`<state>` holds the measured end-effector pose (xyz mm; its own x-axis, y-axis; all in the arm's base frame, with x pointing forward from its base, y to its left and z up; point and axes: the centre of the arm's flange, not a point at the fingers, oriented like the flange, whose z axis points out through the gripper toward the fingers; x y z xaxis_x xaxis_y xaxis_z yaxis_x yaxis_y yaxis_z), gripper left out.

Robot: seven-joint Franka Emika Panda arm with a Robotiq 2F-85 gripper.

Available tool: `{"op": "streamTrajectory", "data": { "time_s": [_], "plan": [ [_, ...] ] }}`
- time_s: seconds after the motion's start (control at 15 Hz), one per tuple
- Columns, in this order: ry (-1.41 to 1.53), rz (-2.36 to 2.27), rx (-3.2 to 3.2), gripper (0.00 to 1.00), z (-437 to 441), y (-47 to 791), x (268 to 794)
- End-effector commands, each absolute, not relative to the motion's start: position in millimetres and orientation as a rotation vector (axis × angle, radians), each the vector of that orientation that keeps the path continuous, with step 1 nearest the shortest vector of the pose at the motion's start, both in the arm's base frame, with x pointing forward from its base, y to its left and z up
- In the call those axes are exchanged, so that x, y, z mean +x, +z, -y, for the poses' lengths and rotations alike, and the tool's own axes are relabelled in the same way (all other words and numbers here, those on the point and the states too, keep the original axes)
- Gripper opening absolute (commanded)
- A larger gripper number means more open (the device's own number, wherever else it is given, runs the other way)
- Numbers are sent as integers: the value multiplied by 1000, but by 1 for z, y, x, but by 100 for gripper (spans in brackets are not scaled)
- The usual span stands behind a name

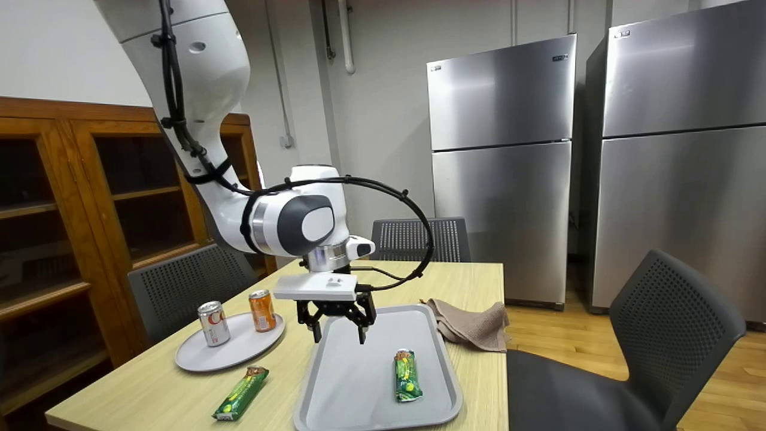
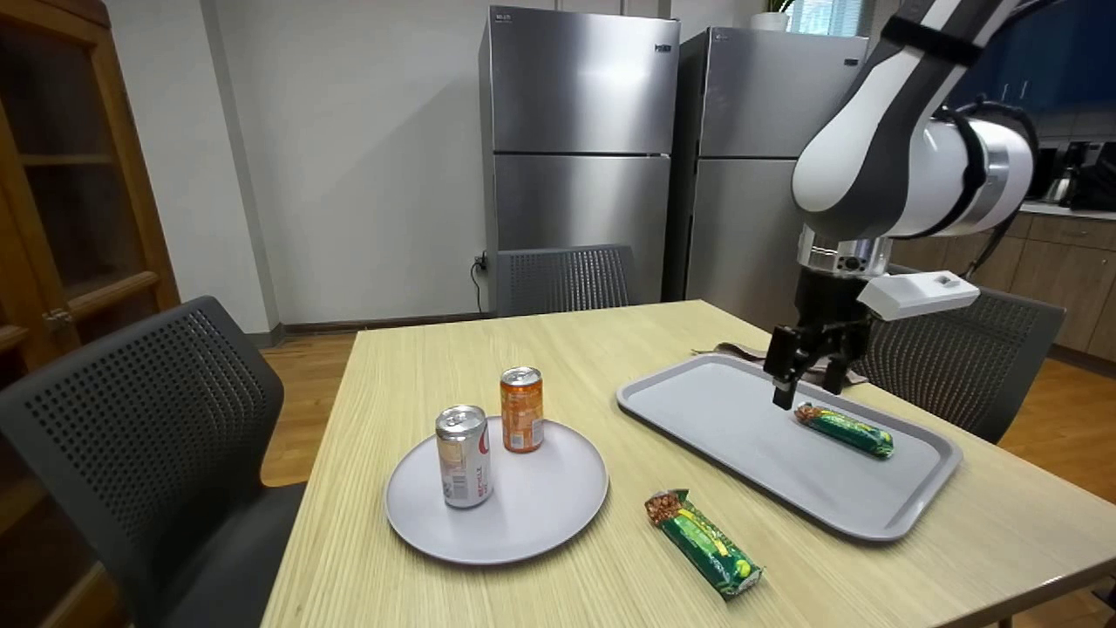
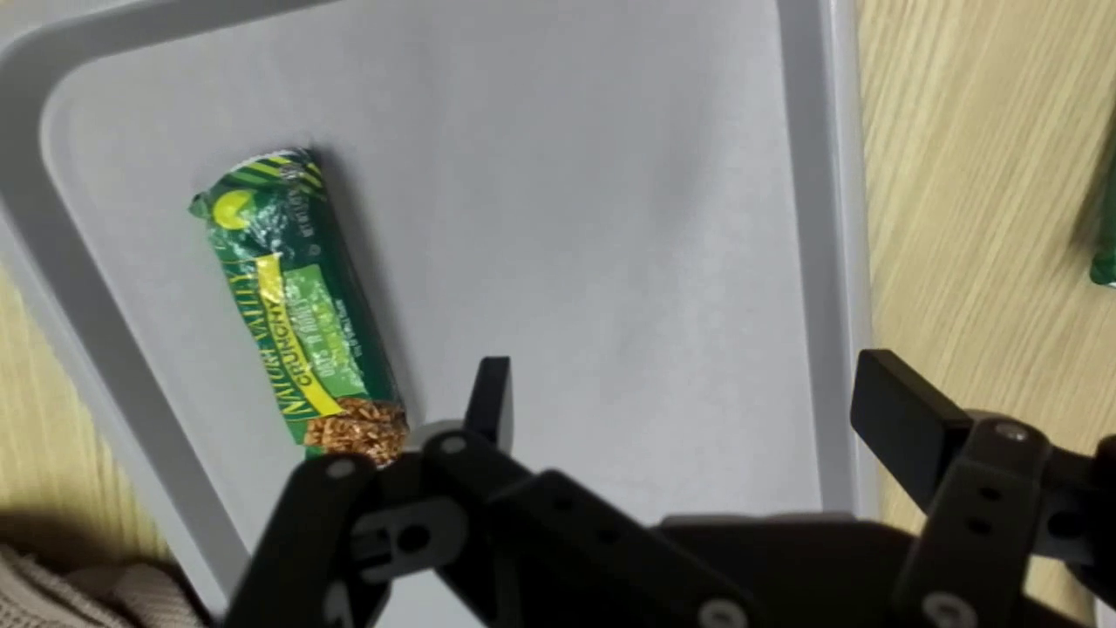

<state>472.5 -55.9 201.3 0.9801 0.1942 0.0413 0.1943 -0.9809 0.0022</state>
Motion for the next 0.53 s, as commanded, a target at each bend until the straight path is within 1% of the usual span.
{"op": "streamTrajectory", "data": {
  "time_s": [0.0,0.47],
  "plan": [
    [-52,352,-3110,100,85,202,480],
    [-29,378,-3124,100,120,184,490]
  ]
}}
